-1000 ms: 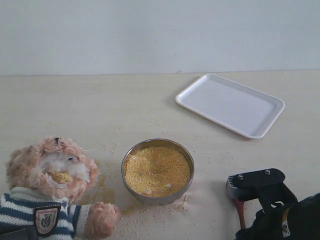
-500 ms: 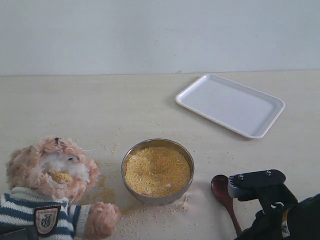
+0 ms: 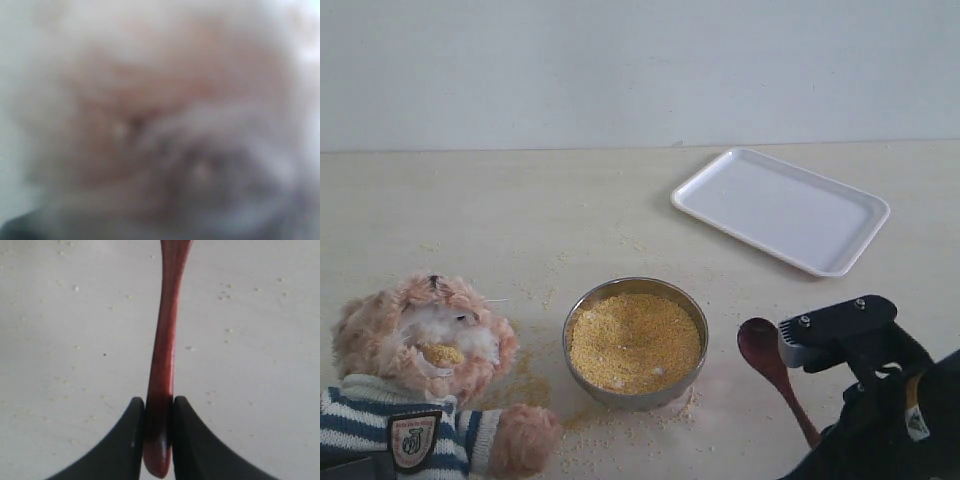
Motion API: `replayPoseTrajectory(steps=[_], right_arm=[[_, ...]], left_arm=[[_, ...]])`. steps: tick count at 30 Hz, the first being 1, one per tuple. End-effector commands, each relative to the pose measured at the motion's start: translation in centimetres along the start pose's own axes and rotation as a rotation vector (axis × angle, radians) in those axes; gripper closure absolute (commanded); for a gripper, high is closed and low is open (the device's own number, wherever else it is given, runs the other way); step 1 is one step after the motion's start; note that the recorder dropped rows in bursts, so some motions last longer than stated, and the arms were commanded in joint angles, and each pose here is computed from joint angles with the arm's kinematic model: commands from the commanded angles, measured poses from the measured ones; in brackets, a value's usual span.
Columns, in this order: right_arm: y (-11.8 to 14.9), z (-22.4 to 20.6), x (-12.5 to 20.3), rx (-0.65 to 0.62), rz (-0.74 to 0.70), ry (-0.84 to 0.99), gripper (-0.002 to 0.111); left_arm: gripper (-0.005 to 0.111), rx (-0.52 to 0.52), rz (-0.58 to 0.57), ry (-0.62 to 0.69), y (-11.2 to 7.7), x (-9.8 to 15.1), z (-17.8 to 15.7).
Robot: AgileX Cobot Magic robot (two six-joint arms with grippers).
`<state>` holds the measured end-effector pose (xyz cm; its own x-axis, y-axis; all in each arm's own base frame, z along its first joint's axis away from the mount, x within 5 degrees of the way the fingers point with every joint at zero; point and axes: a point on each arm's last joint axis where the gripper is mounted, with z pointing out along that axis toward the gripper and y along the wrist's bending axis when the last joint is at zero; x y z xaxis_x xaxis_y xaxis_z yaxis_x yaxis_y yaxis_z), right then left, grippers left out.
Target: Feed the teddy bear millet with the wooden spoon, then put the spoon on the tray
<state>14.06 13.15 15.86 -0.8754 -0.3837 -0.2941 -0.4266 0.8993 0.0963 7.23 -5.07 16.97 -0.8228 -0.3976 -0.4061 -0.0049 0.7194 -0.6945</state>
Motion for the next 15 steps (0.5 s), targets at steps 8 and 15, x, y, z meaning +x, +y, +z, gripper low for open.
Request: replayPoseTrajectory(steps=[8, 15], right_arm=[[-0.8, -8.0, -4.4, 0.296, -0.309, -0.023, 0.095], [2.6, -11.0, -6.9, 0.456, -0.589, 0.002, 0.095]], left_arm=[[0.102, 0.017, -0.01, -0.012, -0.2, 0.0, 0.0], [0.102, 0.018, -0.01, -0.01, -0.2, 0.0, 0.0]])
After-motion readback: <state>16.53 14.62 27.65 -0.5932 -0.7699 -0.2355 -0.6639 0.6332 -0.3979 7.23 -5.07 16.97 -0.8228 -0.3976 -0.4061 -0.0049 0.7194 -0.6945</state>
